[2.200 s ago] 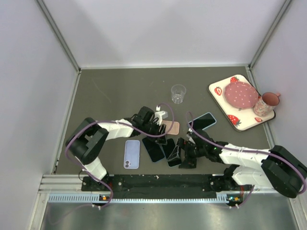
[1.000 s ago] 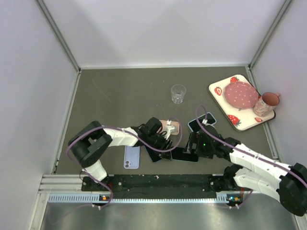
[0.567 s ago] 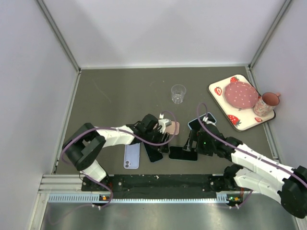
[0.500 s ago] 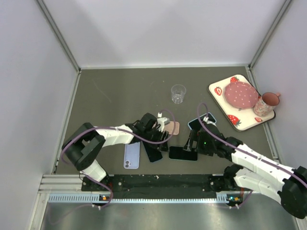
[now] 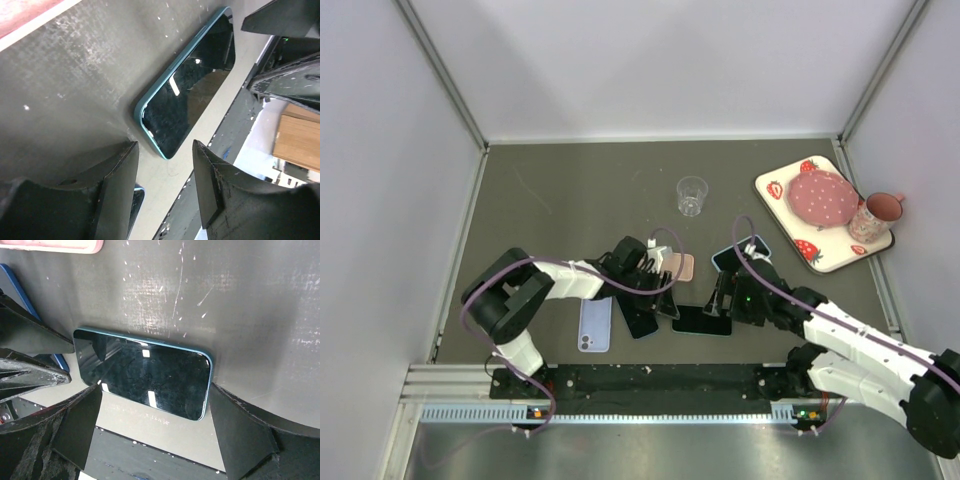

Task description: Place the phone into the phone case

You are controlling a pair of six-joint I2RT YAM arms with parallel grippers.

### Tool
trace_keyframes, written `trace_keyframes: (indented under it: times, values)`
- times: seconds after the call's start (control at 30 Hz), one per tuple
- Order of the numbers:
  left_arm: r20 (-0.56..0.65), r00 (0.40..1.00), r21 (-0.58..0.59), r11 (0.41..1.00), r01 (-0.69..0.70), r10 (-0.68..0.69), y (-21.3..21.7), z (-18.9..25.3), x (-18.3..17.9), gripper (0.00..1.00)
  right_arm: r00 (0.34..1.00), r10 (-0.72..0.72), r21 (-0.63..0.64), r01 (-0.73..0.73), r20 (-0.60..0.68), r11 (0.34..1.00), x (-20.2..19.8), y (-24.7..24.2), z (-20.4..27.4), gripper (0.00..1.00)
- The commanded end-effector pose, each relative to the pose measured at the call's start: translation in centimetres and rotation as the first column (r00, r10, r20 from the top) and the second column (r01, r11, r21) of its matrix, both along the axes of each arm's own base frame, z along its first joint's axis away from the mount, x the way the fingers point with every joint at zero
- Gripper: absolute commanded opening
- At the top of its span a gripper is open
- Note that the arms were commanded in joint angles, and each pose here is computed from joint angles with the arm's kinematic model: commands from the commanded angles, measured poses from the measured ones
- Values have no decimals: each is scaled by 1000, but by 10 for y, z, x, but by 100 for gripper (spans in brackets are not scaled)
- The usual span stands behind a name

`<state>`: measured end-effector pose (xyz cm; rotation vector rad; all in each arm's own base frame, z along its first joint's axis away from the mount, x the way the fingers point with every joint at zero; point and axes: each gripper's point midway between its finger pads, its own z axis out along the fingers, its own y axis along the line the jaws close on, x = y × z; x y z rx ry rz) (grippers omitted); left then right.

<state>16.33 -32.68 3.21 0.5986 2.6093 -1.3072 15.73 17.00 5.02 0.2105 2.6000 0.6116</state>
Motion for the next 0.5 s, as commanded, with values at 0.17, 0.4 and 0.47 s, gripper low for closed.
trace_keyframes:
  times: [0.17,0.4,0.47]
  values:
    - [-115,988,162,983,-87,106,23,-47,-10,53,997,-16,-20,15,-74,1000,-11,-6,-24,77]
    - [-114,982,162,978,-129,148,21,-49,-6,51,995,13,25,-11,-101,1000,-12,6,-34,67]
    - [-106,983,153,979,-133,150,19,-49,-3,49,993,22,41,-17,-116,999,-15,8,-37,62]
